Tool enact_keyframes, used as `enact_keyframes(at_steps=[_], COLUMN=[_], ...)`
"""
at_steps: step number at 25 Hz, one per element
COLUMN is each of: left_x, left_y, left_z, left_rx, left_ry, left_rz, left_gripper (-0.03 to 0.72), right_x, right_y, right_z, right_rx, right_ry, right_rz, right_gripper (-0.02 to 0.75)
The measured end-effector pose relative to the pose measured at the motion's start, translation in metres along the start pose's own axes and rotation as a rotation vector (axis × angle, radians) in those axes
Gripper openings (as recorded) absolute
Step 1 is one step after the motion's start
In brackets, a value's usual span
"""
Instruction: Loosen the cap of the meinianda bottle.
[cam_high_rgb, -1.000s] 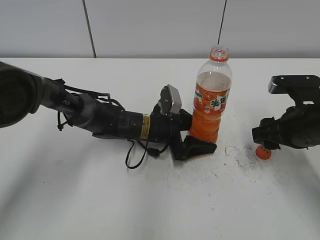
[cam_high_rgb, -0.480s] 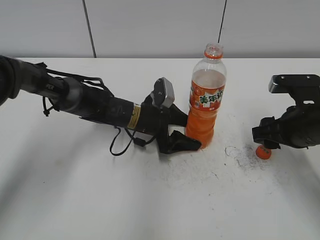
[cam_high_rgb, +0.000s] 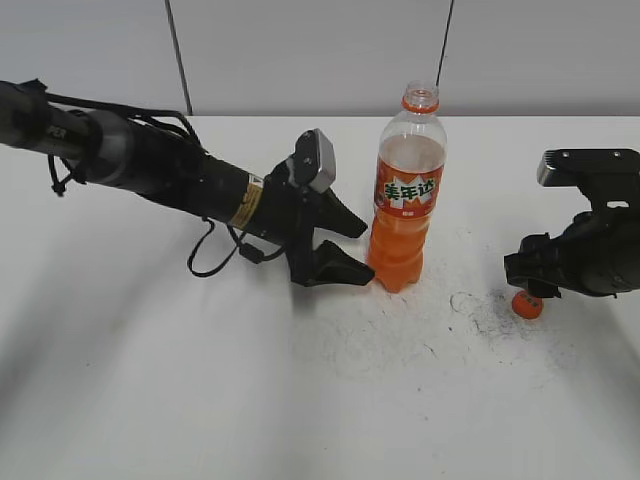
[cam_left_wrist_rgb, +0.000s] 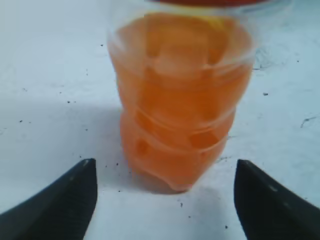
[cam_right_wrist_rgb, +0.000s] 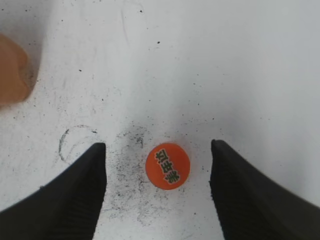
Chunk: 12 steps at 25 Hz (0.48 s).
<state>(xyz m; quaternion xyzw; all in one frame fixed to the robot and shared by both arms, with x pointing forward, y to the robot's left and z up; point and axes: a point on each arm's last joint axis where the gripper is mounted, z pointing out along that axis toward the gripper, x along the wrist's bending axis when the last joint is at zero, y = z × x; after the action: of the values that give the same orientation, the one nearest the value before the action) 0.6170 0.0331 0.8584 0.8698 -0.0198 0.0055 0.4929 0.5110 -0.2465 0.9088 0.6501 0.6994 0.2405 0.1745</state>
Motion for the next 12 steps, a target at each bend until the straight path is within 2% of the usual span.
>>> enact_keyframes(at_steps=[4,8,12], left_x=[0.002,0.010,0.016], left_y=[0.016,0.038,0.059], left_z=[-0.012,-0.033,-0.055], left_rx=[0.019,0.008,-0.008], left_ry=[0.025,0.100,0.176], left_rz=[-0.031,-0.087,-0.087], left_gripper=[0.652,0.639,0.618], right_x=[0.000,0.001,0.003], right_y=[-0.001,-0.002,0.003], right_z=[0.000,-0.003,-0.016], right_rx=[0.007,0.027,0.008], right_ry=[0.002,0.011,0.026], right_rz=[0.000,0.000,-0.001], right_gripper=[0.480,0.480,0.480])
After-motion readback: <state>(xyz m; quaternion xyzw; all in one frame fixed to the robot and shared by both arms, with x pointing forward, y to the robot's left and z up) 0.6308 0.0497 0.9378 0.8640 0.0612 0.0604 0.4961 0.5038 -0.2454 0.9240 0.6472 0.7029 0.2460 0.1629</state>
